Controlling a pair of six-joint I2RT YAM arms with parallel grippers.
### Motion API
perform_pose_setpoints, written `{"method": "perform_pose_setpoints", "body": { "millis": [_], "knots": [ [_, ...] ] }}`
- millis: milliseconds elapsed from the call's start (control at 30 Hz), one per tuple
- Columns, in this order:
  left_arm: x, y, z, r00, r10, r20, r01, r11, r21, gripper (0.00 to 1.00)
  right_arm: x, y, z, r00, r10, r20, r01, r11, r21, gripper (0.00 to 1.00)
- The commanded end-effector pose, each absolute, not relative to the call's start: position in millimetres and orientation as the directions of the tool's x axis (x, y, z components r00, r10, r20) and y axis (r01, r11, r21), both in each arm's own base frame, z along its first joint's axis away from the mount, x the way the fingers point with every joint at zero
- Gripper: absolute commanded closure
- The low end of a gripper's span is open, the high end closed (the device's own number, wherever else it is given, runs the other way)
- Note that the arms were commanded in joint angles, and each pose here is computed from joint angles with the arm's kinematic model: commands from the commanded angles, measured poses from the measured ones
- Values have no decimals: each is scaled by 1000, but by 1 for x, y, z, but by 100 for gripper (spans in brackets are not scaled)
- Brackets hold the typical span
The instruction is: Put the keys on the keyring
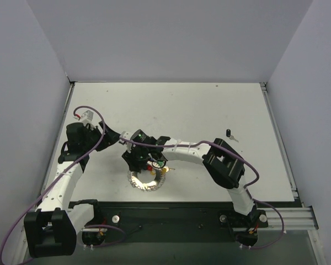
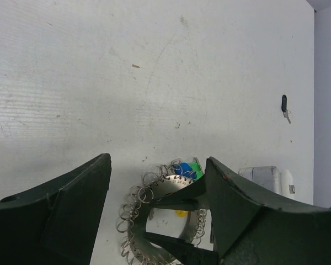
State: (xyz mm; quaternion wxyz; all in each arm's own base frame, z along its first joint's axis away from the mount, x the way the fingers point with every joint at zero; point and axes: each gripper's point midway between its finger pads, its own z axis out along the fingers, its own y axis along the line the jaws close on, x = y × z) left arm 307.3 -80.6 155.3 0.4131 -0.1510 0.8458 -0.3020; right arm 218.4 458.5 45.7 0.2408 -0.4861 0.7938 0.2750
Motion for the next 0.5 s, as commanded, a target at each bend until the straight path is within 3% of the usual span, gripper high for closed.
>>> {"method": "perform_pose_setpoints", "body": {
  "millis": [0,467],
  "knots": [
    [313,-80,171,-596,-486,-639,38,778,-628,22,221,474,56,-409,-614,-675,-908,350,231,62],
    [312,-78,175,-588,-487,-646,47,776,-628,22,225,491,38,-433,-602,-671,-898,354,262,62]
  ]
}}
